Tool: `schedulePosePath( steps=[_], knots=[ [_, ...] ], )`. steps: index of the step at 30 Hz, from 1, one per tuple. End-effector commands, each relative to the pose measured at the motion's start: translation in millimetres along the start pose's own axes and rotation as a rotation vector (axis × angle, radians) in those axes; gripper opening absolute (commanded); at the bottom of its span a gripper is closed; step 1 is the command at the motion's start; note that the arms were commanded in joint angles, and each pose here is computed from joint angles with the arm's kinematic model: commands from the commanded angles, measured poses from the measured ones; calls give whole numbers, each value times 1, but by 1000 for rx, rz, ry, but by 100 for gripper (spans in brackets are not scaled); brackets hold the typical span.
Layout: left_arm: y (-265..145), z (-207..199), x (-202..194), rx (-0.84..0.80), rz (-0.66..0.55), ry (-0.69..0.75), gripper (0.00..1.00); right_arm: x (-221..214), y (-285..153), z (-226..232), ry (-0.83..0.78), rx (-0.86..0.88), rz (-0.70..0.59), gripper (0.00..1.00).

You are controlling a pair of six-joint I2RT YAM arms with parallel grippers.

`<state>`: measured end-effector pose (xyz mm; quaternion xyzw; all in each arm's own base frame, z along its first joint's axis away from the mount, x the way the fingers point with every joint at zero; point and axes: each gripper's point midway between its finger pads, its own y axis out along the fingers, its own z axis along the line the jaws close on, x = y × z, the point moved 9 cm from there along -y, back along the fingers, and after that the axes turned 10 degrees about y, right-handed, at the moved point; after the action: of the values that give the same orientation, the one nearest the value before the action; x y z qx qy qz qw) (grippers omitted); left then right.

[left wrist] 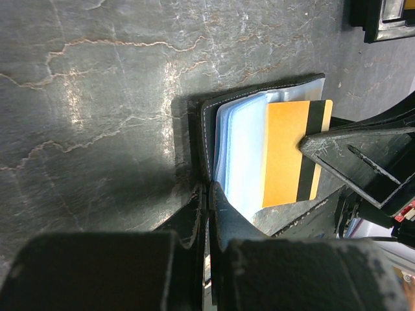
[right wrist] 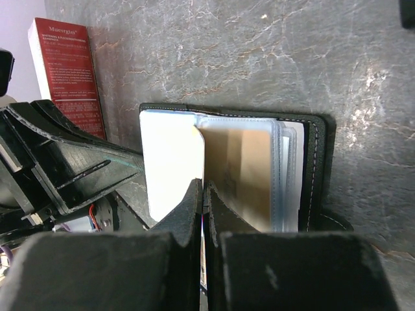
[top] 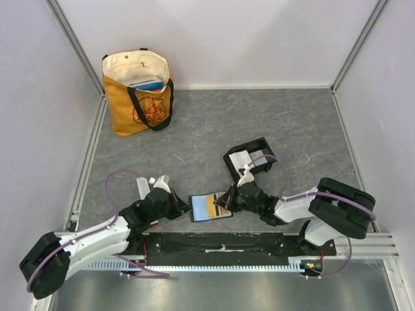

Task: Put the credit cards into the card holder
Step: Insert the credit card into the card holder.

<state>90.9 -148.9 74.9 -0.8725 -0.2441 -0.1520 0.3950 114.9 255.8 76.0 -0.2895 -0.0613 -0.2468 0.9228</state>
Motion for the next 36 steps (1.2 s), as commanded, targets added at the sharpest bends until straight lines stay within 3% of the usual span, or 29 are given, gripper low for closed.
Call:
schedulePosePath(
  steps=[1,14,20,25,31,36],
  knots=[
    [1,-1,2,11,-24,-32,2,-10,0,-13,8,-13,50,0],
    [1,0,1,11,-18,-29,2,-14,12,-2,-2,34,94,0],
    [1,0,1,9,-15,-25,2,-19,16,4,-97,-46,124,4],
    [1,0,1,12,-14,-25,2,-8,10,14,-162,-131,44,16],
    [0,2,-1,9,-7,-19,2,4,2,21,-234,-207,-9,48],
    [0,2,-1,6,-8,-17,2,3,4,24,-238,-197,8,52]
  ],
)
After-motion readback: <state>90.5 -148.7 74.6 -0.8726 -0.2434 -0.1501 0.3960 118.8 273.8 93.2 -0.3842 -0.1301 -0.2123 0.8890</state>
